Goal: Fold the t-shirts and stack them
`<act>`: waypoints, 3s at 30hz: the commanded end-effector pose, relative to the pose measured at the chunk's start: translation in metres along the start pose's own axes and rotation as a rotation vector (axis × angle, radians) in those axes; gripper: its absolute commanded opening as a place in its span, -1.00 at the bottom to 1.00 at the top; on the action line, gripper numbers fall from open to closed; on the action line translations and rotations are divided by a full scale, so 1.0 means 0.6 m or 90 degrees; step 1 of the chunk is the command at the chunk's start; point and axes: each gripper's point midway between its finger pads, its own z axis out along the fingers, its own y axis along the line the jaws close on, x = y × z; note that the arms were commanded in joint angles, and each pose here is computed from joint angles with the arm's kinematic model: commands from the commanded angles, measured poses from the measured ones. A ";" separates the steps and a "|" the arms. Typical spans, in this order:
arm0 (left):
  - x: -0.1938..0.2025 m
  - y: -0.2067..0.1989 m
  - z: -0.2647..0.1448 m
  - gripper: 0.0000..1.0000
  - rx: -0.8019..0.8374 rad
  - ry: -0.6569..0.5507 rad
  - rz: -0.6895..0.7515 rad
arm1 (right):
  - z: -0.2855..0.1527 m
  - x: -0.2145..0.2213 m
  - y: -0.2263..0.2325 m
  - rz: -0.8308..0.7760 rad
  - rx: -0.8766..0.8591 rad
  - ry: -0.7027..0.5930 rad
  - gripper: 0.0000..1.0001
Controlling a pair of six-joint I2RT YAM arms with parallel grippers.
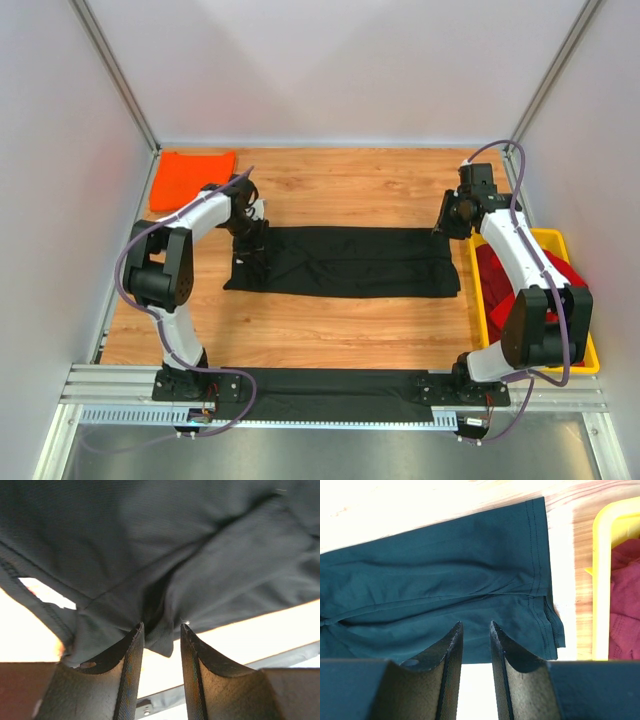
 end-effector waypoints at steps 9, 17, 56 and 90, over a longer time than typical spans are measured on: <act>0.004 -0.084 -0.042 -0.16 0.158 -0.055 0.038 | -0.026 -0.018 0.012 0.000 -0.016 -0.036 -0.39; 0.010 -0.095 -0.043 -0.16 0.171 -0.057 0.042 | -0.031 -0.019 0.019 -0.001 -0.029 -0.036 -0.39; 0.006 -0.081 -0.018 -0.98 -0.060 -0.047 0.158 | -0.035 -0.015 0.017 -0.013 -0.021 -0.038 -0.38; -0.022 -0.132 -0.028 -0.21 0.001 -0.087 0.264 | -0.034 -0.010 0.014 -0.022 -0.018 -0.035 -0.38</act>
